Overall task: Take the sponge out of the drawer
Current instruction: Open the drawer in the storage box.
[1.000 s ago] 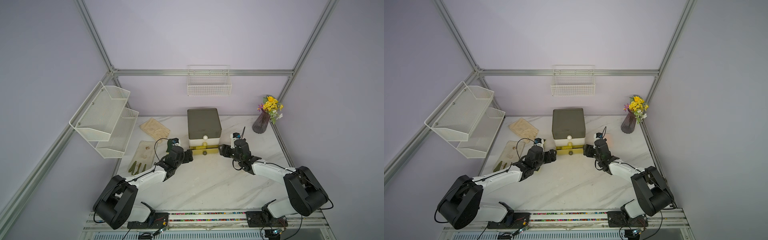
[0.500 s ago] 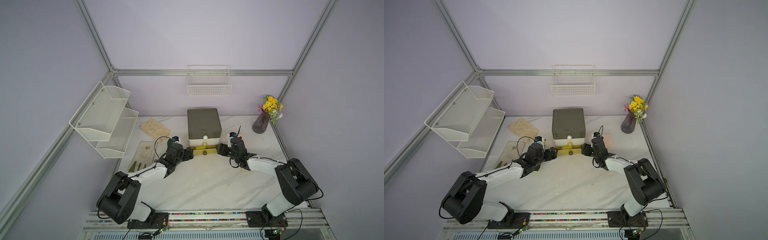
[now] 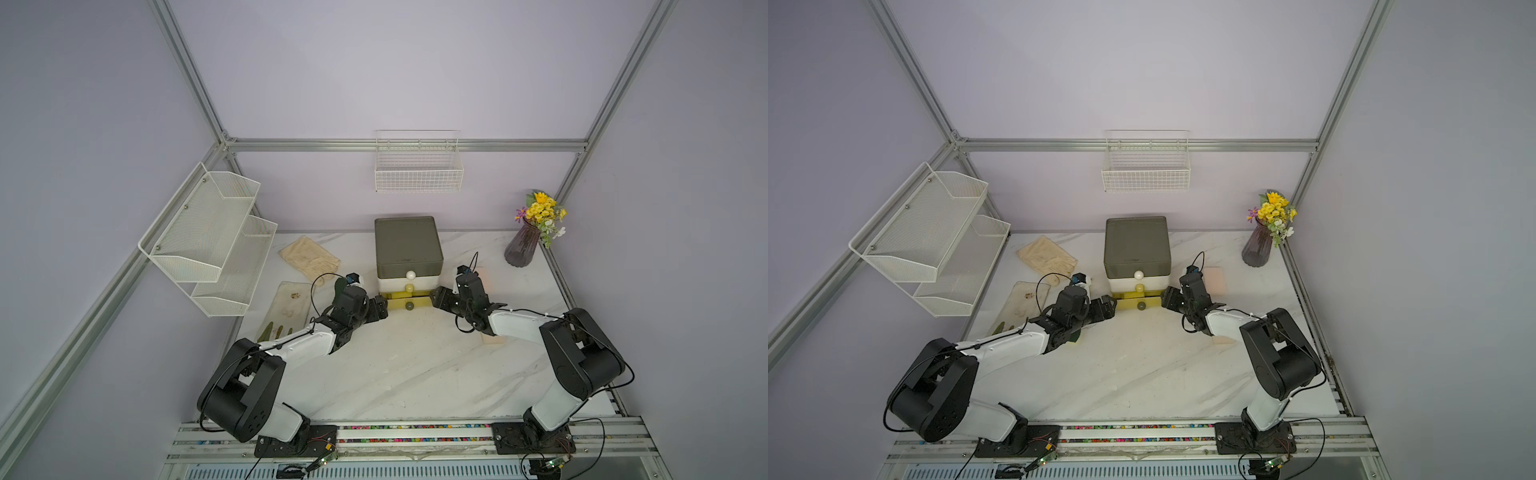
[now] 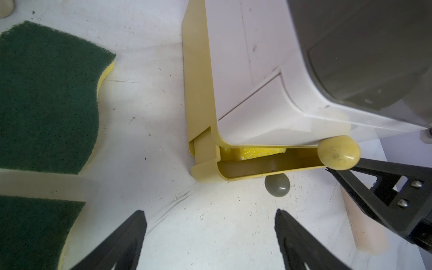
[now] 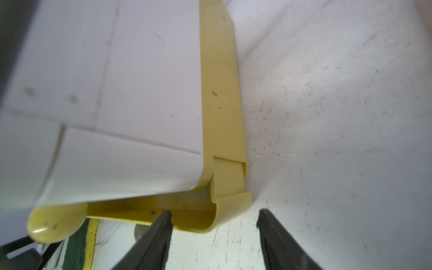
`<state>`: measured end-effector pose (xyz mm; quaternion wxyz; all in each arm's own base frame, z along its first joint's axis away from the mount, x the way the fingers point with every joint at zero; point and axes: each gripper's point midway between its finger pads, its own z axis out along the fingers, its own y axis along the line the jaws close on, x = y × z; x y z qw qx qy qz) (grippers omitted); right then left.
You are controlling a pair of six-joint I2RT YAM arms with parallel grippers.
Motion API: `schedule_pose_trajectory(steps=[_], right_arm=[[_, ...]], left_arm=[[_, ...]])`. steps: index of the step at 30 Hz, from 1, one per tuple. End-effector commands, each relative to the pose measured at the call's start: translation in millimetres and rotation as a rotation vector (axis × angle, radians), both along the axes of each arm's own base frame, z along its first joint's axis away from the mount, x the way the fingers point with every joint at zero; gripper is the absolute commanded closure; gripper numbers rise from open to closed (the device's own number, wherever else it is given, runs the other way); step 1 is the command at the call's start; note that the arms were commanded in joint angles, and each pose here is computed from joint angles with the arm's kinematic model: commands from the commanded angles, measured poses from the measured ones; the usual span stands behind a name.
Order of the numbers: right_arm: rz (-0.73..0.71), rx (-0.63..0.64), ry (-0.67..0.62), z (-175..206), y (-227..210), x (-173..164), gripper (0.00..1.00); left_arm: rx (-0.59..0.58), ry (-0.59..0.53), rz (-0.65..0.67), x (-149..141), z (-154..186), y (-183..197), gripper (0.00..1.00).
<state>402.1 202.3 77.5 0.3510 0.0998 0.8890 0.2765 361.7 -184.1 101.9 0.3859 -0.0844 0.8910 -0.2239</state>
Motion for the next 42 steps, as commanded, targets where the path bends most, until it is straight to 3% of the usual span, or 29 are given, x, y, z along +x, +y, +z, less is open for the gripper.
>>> schedule_pose_trajectory(steps=[1,22,31,42], right_arm=[[-0.032,0.011,0.021,-2.6,-2.1,5.1,0.38],[-0.039,0.031,0.088,-15.0,2.5,5.2,0.43],[0.004,-0.035,0.145,-27.1,-2.5,-10.7,0.43],[0.033,-0.006,0.149,-14.9,-5.5,-34.5,0.44]], left_arm=[[-0.052,-0.047,0.007,6.9,20.8,-3.9,0.12],[-0.061,-0.039,0.008,4.7,17.3,-3.5,0.11],[-0.064,-0.039,0.004,4.3,17.5,-4.3,0.11],[-0.057,-0.039,-0.001,2.4,19.2,-3.4,0.11]])
